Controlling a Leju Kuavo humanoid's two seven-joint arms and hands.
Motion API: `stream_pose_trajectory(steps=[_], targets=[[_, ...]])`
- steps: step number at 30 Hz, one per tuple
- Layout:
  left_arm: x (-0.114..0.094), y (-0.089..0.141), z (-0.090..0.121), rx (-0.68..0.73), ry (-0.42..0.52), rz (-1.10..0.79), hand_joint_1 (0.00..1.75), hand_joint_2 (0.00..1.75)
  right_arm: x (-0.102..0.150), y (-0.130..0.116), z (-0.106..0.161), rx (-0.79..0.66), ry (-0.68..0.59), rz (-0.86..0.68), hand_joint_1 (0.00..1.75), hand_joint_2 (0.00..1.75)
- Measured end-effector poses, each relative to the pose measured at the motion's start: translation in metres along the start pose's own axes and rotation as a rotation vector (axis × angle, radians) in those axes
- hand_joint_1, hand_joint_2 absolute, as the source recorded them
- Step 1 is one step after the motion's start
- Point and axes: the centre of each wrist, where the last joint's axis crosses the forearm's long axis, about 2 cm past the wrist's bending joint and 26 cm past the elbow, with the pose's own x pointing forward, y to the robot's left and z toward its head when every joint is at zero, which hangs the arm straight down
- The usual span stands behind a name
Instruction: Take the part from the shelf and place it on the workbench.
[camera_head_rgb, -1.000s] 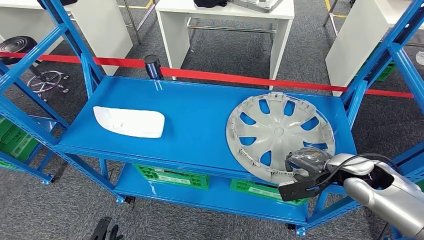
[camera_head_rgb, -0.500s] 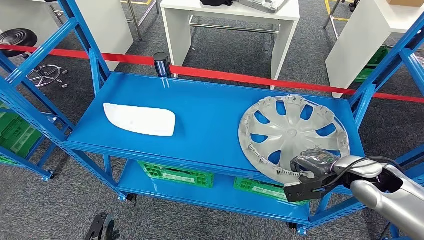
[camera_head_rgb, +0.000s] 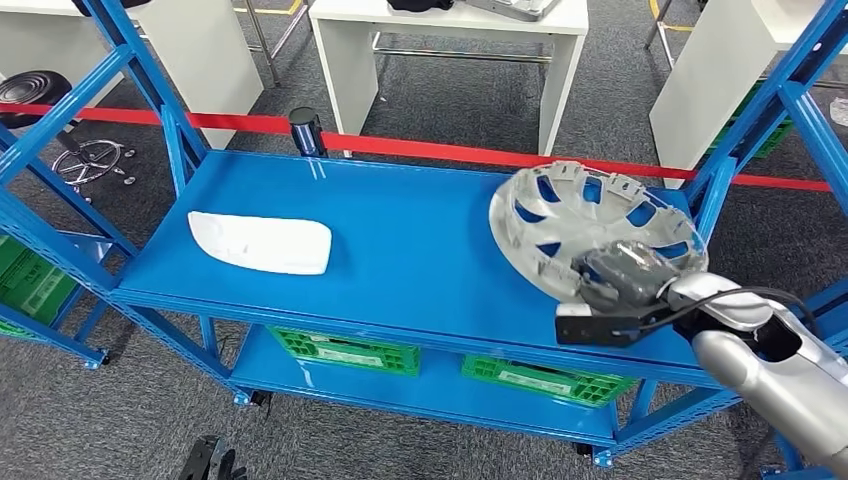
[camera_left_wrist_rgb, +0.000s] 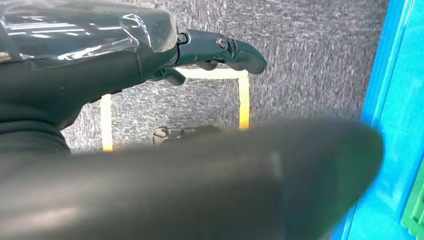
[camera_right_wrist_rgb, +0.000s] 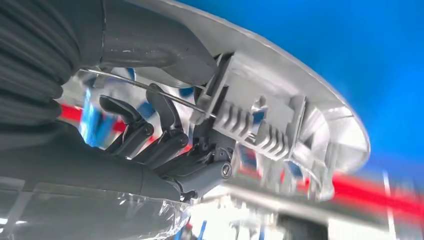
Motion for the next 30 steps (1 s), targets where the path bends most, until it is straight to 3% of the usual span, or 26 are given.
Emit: stream_pose_trajectory(steps=[9,20,30], targets=[[-0.002,-0.005,0.001,-0.009,-0.012,-0.001,0.00,1.75,0.009,-0.063,-0.014,-0.313,-0.012,-0.083,1.75,1.75],[-0.006,-0.014,0.002,-0.018,-0.018,0.004,0.00,1.75,0.016,-0.116,-0.021,-0.546,-0.033,-0.118,1.75,1.75],[-0.009,-0.015,0.004,0.007,-0.028,-0.014,0.00,1.75,0.016,-0.140,-0.019,-0.687,-0.135,-0.314,1.75,1.75]])
